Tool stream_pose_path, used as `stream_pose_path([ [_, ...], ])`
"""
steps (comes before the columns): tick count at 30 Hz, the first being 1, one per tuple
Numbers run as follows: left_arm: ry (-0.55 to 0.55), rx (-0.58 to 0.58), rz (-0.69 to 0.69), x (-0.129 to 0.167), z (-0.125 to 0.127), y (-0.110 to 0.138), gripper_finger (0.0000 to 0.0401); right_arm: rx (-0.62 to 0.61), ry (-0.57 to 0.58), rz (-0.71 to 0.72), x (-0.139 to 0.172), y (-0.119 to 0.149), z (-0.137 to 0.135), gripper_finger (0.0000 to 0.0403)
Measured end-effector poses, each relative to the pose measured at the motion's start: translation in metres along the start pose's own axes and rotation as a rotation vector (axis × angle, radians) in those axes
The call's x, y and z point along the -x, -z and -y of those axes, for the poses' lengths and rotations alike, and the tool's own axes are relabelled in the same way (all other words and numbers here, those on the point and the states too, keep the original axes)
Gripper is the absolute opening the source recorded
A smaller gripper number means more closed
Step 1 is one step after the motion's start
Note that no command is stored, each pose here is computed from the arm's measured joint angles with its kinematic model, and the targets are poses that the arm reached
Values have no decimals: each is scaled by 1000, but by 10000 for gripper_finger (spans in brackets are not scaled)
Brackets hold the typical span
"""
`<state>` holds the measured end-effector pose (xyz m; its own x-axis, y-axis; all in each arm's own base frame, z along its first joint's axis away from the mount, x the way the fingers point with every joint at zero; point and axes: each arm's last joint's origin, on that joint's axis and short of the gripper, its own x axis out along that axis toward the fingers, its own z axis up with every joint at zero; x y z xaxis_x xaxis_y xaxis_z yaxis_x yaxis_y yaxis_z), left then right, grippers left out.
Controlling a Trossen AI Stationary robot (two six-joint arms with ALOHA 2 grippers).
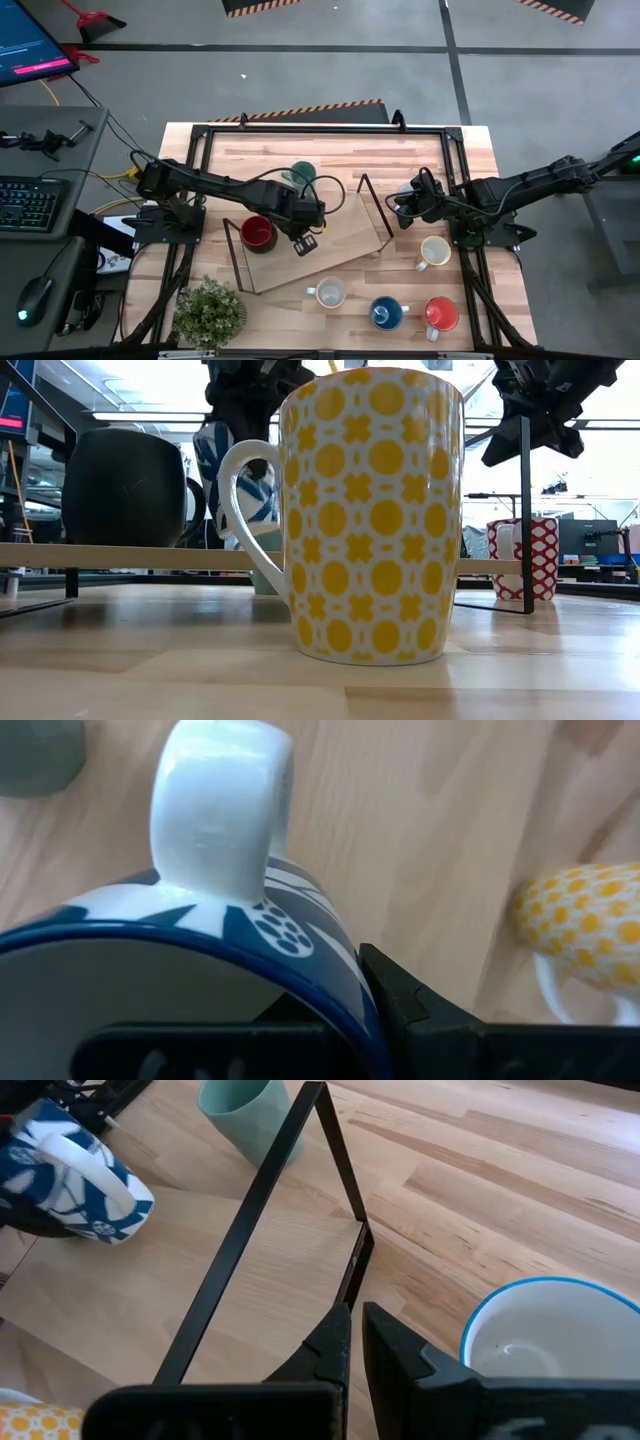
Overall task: Place coffee mugs
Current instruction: Put the blue pattern mug on the shelf
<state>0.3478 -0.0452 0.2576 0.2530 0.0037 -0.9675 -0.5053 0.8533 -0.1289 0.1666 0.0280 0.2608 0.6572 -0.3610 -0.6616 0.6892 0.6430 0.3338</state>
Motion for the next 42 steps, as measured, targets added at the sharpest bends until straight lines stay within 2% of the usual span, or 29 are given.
stream_pose_path([
  [6,-18,-8,-33,-10,1,0,9,-1,-2,1,0,0,0,11],
  [42,-35,-8,-54,-17,1,-1,9,-3,-4,3,0,0,0,11],
])
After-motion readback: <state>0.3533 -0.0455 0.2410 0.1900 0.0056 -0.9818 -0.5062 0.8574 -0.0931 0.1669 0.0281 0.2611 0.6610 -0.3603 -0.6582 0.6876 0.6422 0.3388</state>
